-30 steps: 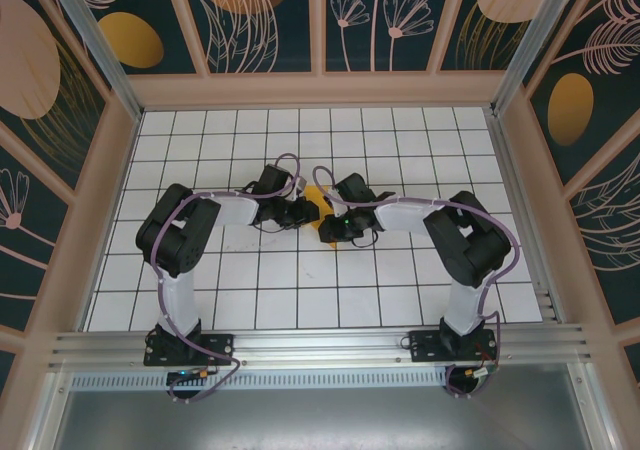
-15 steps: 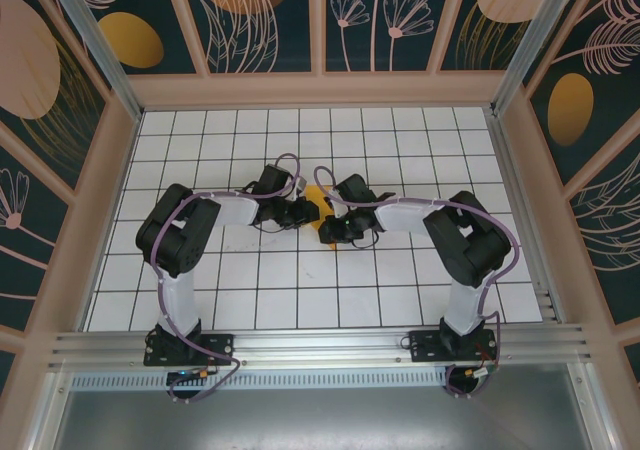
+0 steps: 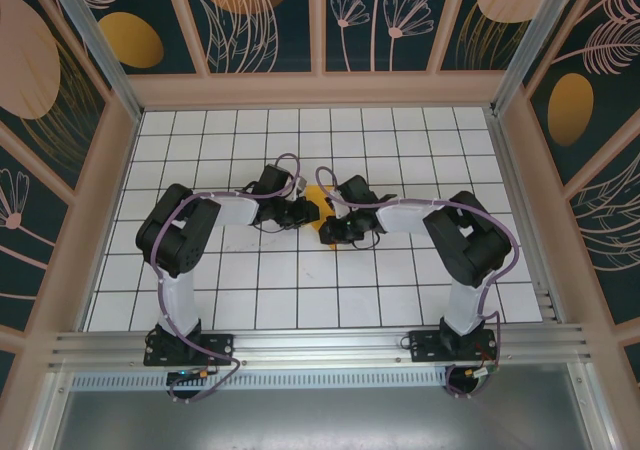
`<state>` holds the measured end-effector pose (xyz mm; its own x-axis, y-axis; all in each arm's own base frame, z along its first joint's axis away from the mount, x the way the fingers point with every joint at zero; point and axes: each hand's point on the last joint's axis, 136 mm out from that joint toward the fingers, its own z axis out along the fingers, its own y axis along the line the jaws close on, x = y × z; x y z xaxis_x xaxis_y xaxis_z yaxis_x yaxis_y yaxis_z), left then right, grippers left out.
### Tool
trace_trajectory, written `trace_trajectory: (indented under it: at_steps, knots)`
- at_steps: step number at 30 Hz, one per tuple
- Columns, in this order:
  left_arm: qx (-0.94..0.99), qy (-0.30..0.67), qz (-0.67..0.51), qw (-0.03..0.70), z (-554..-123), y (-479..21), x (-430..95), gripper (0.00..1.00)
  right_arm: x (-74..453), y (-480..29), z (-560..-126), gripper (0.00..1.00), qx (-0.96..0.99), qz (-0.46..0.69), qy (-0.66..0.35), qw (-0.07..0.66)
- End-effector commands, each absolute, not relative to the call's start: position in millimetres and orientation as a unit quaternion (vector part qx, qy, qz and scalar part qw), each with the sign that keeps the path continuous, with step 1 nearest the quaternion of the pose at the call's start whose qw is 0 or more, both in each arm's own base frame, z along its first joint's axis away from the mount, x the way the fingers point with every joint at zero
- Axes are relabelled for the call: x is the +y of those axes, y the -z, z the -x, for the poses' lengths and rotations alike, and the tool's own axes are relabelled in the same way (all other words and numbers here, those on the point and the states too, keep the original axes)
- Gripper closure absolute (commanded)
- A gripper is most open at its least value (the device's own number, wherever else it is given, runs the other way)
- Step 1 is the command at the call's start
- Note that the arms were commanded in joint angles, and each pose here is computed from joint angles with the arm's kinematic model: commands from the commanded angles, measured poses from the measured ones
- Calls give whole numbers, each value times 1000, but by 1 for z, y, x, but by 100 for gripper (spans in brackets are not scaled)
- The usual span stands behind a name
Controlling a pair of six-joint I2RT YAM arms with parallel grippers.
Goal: Fold a paper plane with a square sheet of paper (fold left side to right side)
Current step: Third fold the triangle at the center of the table.
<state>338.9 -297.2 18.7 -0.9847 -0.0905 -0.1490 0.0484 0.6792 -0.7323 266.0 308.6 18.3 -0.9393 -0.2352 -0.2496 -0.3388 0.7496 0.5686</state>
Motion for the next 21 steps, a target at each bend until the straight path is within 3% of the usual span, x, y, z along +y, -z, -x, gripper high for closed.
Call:
trace_trajectory:
  at_steps: [1,13,21]
  knots:
    - [948,313,39,31,-309,35,-266,76,293,1,-236,80,943,140,-301,20]
    - [948,314,39,31,-310,35,-267,76,296,-12,-229,81,937,153,-314,22]
    - [948,313,38,30,-309,35,-267,76,305,-48,-250,77,925,161,-335,77]
